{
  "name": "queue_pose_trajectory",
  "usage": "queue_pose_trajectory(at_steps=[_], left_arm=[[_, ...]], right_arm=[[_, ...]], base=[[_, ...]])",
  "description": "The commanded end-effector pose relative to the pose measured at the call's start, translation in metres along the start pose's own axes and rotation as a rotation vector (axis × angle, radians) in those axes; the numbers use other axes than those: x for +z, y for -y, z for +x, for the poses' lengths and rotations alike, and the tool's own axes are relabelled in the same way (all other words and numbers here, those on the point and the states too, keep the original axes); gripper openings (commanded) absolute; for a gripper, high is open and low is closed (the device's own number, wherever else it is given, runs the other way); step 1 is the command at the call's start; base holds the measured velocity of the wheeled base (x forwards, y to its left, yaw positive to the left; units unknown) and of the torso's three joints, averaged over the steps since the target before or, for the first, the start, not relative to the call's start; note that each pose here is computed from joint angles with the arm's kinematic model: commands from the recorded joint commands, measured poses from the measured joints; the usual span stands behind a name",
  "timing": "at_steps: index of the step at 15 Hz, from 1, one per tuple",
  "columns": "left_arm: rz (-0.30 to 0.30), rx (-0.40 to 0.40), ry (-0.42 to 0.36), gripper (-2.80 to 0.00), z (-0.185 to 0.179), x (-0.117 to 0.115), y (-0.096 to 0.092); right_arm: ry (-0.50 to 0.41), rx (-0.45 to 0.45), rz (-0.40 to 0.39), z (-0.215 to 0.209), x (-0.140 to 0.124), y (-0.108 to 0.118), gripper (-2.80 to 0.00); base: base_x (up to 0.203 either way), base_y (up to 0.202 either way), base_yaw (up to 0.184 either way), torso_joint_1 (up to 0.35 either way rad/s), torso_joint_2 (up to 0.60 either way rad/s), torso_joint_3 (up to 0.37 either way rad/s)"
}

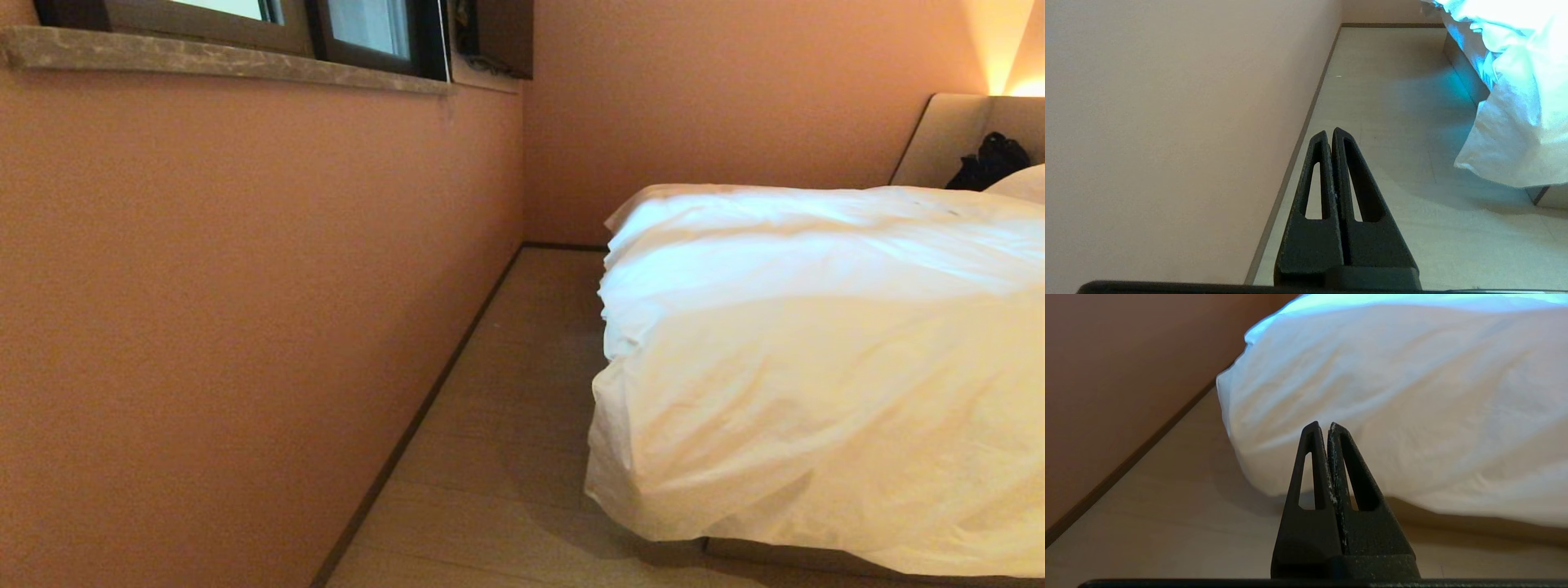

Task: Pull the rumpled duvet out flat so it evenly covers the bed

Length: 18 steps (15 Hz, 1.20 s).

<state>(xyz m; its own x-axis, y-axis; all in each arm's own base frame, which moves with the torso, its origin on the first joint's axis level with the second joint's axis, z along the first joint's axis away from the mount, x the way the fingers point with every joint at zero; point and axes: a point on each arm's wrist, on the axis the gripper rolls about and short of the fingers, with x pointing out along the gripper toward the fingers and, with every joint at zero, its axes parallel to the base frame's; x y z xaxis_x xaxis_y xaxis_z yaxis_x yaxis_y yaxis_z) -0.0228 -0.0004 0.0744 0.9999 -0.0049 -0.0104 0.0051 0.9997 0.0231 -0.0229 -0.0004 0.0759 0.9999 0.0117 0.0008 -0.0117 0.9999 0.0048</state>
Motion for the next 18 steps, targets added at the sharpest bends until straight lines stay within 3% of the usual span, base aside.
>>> queue_pose_trajectory(at_steps=[1,6,18], left_arm=[[0.0,0.0,0.0,-2.8,0.0,0.0,0.0],[0.0,0.0,0.0,-2.8,0.0,0.0,0.0],[-0.001,0.0,0.0,-2.8,0.0,0.0,0.0]], right_arm=[[0.001,0.001,0.0,0.0,0.0,0.0,-2.8],[0.001,0.001,0.0,0.0,0.0,0.0,-2.8],[0.001,0.001,0.0,0.0,0.0,0.0,-2.8]], base=[[-0.191,0.0,0.003,0.007,0.0,0.001],[-0.162,0.0,0.002,-0.001,0.0,0.002],[0.0,0.0,0.0,0.0,0.0,0.0]])
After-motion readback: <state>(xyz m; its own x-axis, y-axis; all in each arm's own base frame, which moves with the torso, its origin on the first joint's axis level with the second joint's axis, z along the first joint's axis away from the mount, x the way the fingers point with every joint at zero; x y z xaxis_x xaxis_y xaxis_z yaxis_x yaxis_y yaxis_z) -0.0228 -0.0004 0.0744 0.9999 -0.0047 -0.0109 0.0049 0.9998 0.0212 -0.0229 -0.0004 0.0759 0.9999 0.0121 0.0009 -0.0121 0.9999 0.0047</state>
